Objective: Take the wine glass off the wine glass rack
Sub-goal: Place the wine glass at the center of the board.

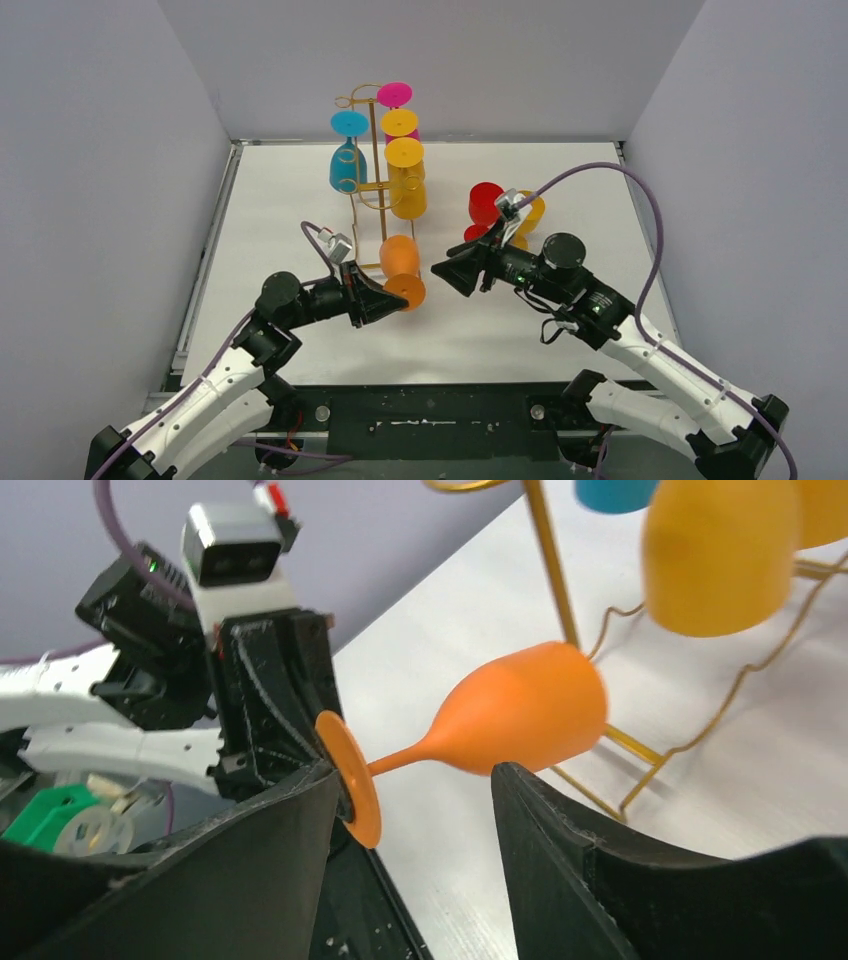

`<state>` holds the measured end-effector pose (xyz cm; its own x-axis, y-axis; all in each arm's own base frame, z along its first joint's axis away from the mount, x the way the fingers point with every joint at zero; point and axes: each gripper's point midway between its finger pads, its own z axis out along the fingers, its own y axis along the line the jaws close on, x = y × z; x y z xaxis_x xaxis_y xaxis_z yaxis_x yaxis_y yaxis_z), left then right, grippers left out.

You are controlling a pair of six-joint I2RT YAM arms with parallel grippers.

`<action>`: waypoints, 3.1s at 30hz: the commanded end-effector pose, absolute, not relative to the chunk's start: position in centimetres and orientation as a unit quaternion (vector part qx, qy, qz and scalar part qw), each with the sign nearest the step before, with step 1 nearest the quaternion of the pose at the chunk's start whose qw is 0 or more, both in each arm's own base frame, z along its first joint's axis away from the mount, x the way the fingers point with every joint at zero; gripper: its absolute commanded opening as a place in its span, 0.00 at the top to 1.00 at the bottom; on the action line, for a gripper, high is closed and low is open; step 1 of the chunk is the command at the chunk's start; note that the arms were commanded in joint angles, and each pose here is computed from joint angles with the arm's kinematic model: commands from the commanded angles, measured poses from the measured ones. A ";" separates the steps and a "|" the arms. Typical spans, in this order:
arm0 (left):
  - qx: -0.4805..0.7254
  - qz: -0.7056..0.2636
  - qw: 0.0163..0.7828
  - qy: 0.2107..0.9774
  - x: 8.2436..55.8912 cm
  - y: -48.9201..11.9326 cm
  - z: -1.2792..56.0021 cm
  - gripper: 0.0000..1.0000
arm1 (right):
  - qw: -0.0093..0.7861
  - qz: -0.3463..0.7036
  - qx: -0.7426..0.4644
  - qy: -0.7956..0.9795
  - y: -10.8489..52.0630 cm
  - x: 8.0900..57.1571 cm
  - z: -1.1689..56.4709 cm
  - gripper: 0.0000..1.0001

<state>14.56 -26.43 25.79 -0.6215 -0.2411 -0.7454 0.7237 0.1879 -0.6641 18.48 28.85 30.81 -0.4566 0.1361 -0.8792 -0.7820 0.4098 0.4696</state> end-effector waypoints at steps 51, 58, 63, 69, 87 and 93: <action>0.543 -0.632 0.422 0.358 1.2 -25.4 25.7 1.00 | 0.301 0.662 -0.353 0.589 28.0 12.3 32.1 0.33; 0.550 -0.629 0.421 0.353 1.1 -25.4 25.3 1.00 | 0.292 0.676 -0.359 0.574 27.9 11.4 32.3 0.59; 0.555 -0.626 0.421 0.350 1.2 -25.5 25.3 1.00 | 0.284 0.676 -0.360 0.577 28.0 11.2 32.1 0.66; 0.565 -0.609 0.425 0.359 1.8 -25.8 24.9 1.00 | 0.287 0.678 -0.371 0.566 27.9 10.5 32.6 0.75; 0.548 -0.582 0.462 0.384 3.0 -25.7 24.9 0.78 | 0.327 0.662 -0.375 0.560 27.7 10.7 33.6 1.00; 0.534 -0.561 0.479 0.413 4.3 -25.8 24.9 0.47 | 0.342 0.638 -0.369 0.583 27.9 11.9 32.8 1.00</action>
